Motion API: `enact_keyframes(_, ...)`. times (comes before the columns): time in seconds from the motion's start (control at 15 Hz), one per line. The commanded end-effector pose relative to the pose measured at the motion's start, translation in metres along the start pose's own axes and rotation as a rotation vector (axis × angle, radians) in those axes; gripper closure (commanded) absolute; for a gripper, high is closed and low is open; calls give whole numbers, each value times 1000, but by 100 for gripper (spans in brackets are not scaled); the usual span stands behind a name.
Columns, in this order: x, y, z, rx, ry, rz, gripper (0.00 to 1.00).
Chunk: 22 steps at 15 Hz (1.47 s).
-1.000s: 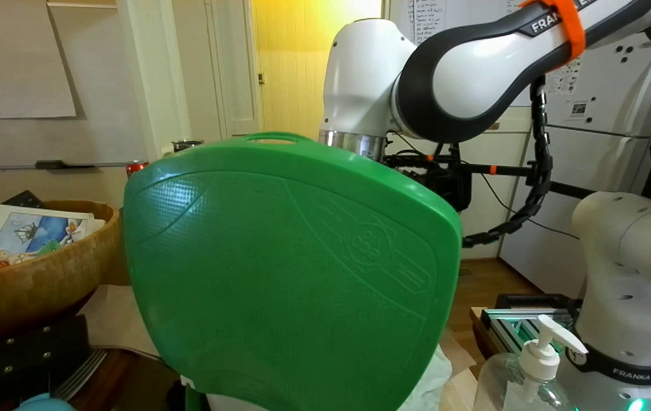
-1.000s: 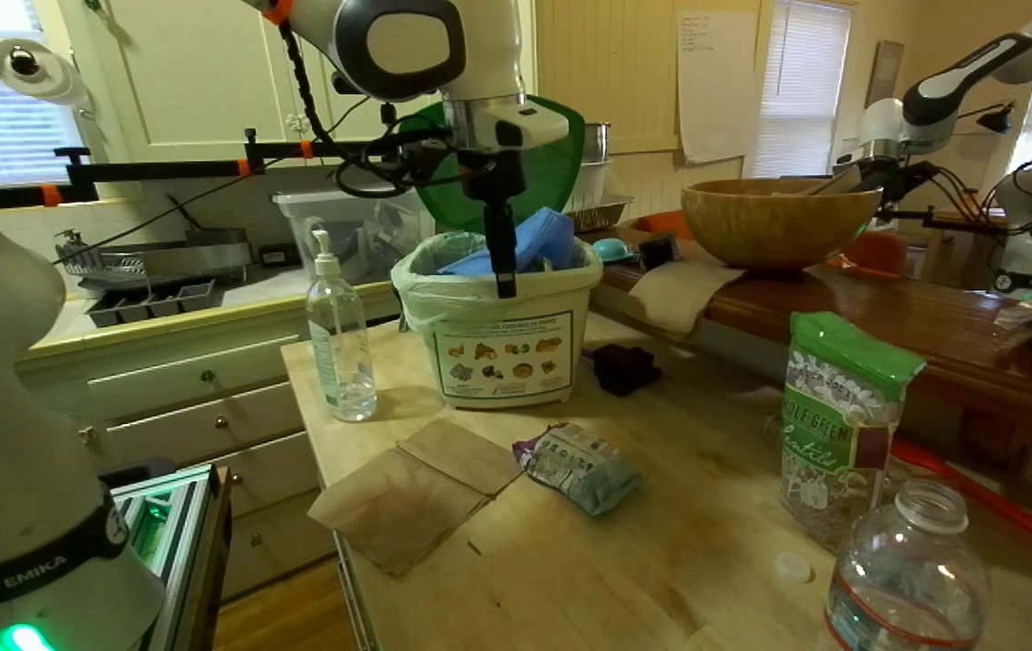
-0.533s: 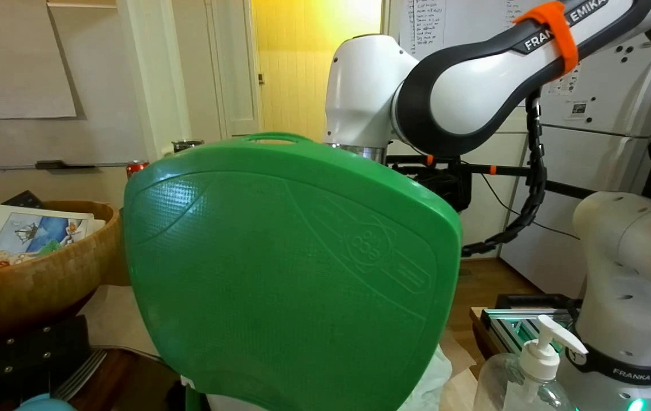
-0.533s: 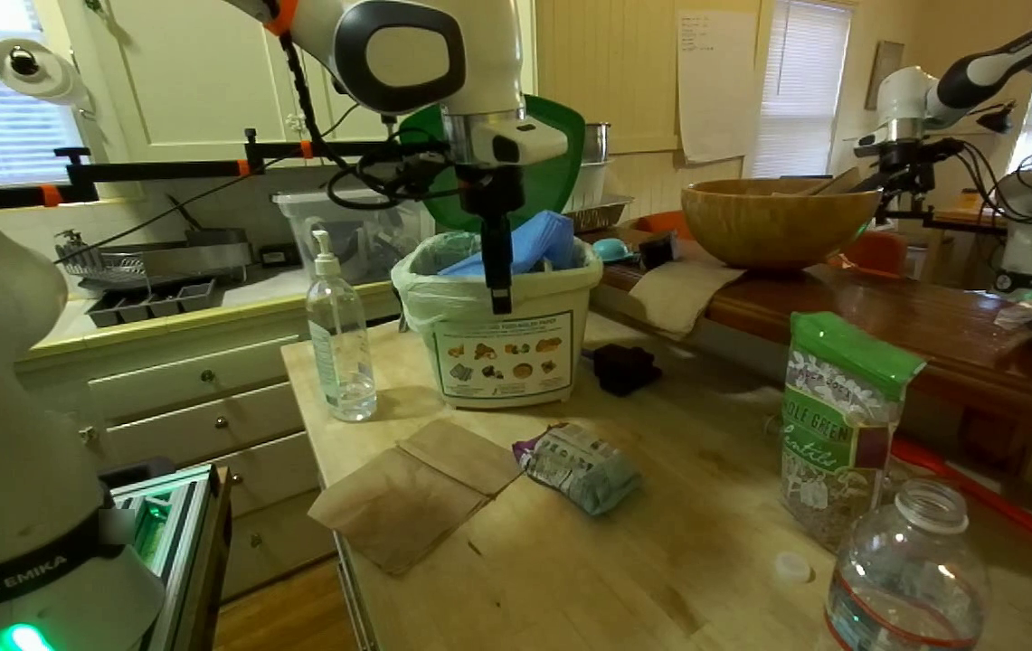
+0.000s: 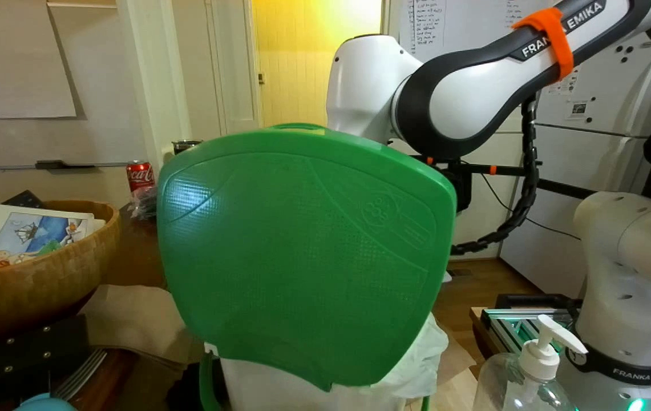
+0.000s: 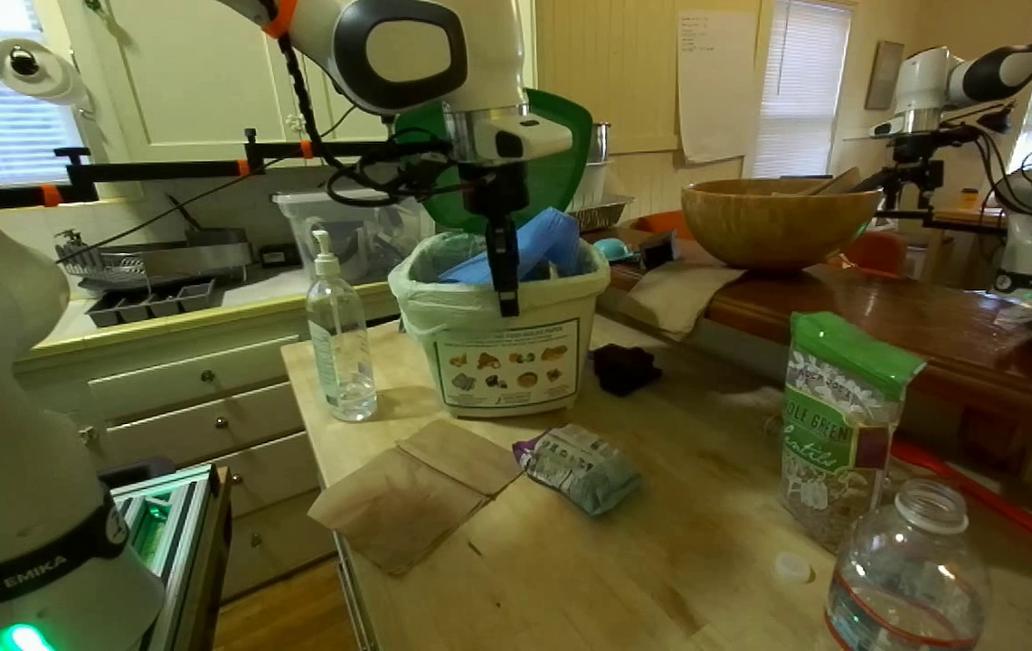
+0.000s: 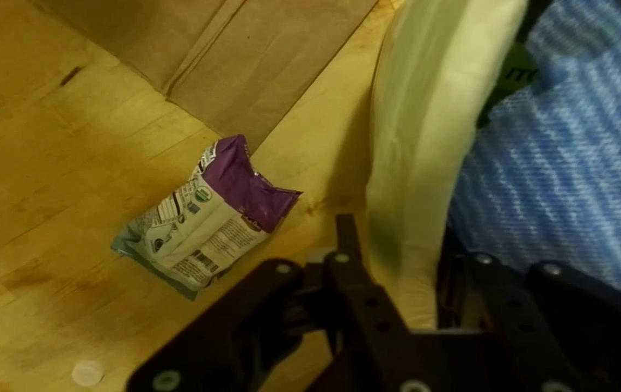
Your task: Pick up the blue cloth and put it in the bin
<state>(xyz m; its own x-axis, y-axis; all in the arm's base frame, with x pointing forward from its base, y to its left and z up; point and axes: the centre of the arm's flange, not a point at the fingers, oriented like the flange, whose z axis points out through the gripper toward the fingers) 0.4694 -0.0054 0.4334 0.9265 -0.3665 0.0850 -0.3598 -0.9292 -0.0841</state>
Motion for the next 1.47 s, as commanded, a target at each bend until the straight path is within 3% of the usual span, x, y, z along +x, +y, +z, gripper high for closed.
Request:
enact_keyframes(0.0, 3, 16, 7, -19, 37, -13, 96)
enact_keyframes(1.27, 25, 68, -1, -59, 102, -271, 96)
enact_keyframes(1.33, 25, 68, -1, -59, 107, -266, 57)
enact_keyframes(1.4, 25, 68, -3, -56, 113, -262, 56)
